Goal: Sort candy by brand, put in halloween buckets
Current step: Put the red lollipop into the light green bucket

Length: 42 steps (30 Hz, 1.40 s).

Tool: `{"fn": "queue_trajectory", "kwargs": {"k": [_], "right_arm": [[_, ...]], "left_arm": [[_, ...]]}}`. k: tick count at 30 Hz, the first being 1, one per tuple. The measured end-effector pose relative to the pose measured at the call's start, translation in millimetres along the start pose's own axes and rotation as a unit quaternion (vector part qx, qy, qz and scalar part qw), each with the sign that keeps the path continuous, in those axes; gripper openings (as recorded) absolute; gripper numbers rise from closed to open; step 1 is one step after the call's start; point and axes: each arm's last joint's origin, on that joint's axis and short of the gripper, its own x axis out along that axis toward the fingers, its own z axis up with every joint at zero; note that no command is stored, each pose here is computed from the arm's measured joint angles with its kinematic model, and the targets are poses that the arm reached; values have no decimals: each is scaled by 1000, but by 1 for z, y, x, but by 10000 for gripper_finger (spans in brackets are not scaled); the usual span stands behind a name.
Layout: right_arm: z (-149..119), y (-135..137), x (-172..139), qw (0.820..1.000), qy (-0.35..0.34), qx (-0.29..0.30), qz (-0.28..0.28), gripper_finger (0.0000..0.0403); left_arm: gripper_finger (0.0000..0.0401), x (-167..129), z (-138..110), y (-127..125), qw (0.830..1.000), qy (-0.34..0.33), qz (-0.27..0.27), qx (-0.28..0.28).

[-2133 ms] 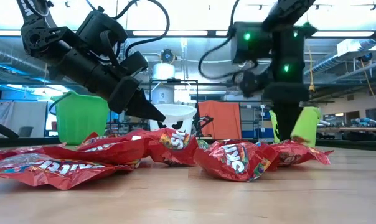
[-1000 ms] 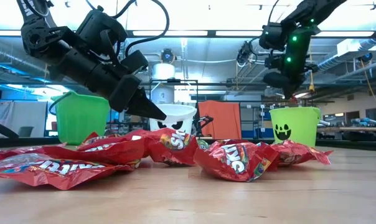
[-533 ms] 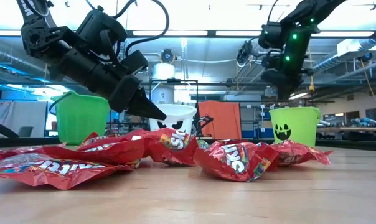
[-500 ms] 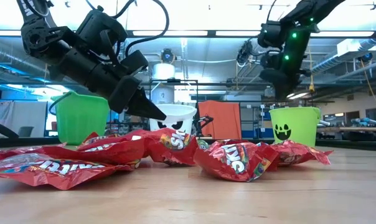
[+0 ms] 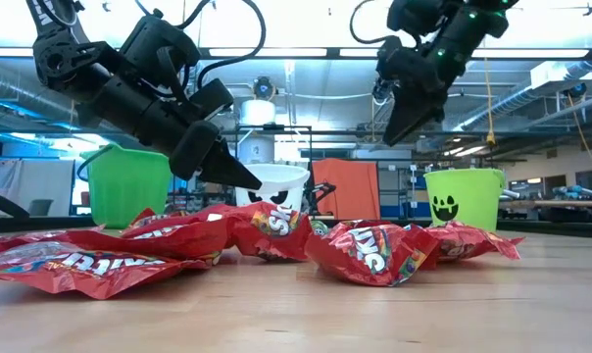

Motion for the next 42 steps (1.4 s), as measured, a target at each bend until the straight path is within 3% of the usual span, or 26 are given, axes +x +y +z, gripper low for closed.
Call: {"fn": "queue_trajectory", "kwargs": {"k": [3, 13, 18, 23, 30, 36, 42], "right_arm": [[-11, 16, 11, 999, -13, -2, 37, 96], [-50, 51, 70, 994, 74, -57, 49, 95], [-63, 56, 91, 988, 124, -61, 73, 104], [-68, 55, 103, 987, 140, -53, 60, 104], [-66, 51, 101, 988, 139, -49, 54, 15], [-58, 48, 86, 994, 100, -46, 21, 8], [-39, 29, 63, 997, 22, -24, -69, 7]], "left_arm": [[145, 0, 0, 0, 1000, 0, -2, -1], [145, 0, 1, 0, 1000, -5, -2, -1], [145, 0, 1, 0, 1000, -4, -2, 0], [145, 0, 1, 0, 1000, -4, -2, 1], [145, 0, 1, 0, 1000, -4, -2, 1], [145, 0, 1, 0, 1000, -4, -2, 1], [145, 0, 1, 0, 1000, -4, -2, 1]]}}
